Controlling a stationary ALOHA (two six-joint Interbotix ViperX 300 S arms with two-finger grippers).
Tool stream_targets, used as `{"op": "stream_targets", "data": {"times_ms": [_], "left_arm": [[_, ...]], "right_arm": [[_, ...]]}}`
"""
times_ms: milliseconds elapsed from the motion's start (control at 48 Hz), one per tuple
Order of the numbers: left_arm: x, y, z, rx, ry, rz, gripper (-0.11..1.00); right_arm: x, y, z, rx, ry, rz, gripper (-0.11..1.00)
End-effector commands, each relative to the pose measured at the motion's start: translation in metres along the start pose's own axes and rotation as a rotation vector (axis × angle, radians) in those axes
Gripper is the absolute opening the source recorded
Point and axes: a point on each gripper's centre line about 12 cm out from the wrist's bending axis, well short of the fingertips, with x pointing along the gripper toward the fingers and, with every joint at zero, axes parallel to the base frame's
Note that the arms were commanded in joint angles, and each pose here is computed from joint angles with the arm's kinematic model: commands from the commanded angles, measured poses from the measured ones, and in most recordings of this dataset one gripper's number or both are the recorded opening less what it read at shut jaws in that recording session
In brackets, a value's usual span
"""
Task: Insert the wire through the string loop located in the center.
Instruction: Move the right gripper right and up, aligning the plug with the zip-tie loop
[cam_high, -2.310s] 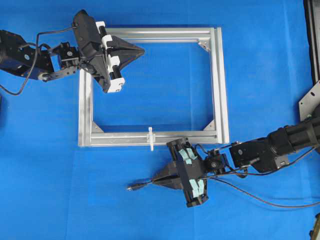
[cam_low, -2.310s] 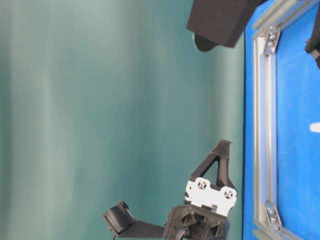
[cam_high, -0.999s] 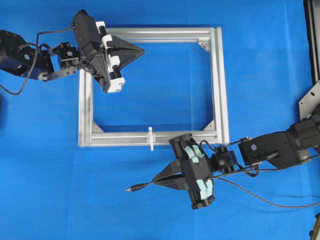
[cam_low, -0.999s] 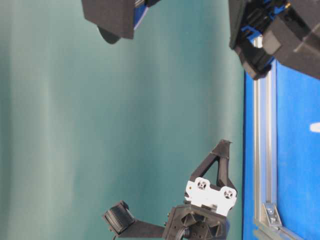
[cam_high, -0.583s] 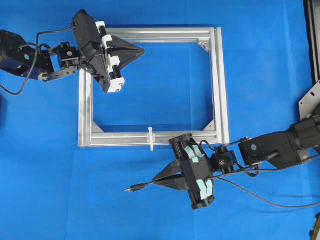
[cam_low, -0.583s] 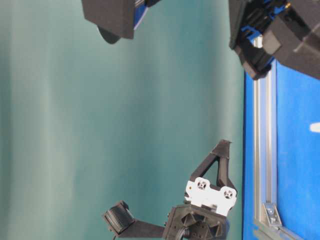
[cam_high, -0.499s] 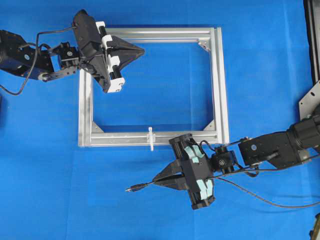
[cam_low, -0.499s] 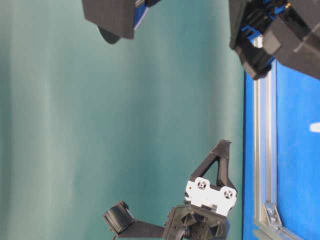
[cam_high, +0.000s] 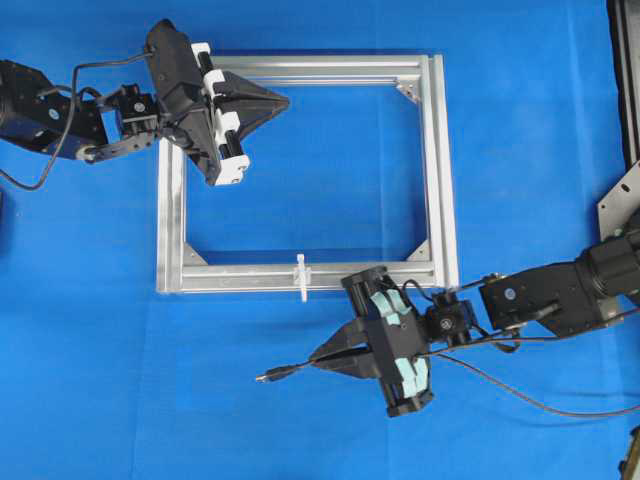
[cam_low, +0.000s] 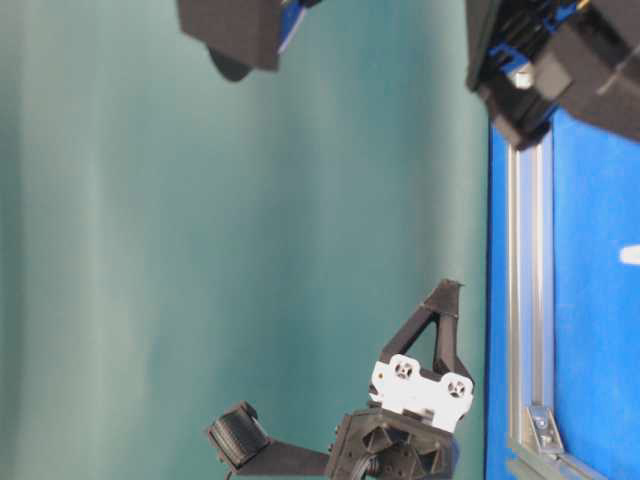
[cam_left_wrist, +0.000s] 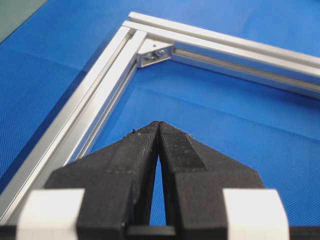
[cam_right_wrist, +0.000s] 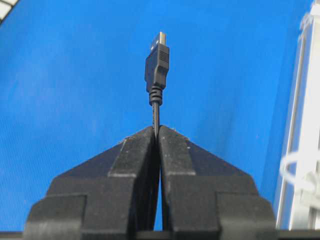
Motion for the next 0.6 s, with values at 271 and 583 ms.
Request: {"op": "stream_targets", "data": {"times_ms": [271, 583], "left_arm": [[0.000, -0.001, 0.017, -0.002, -0.051, -0.004, 0.00], [0.000, -0.001, 0.017, -0.002, -0.051, -0.004, 0.00]], "right_arm": [[-0.040, -0.001, -0.007, 0.014, 0.000, -0.002, -0.03], [-0.064, -0.004, -0.026, 0.016, 0.033, -0.007, -0.03]]}}
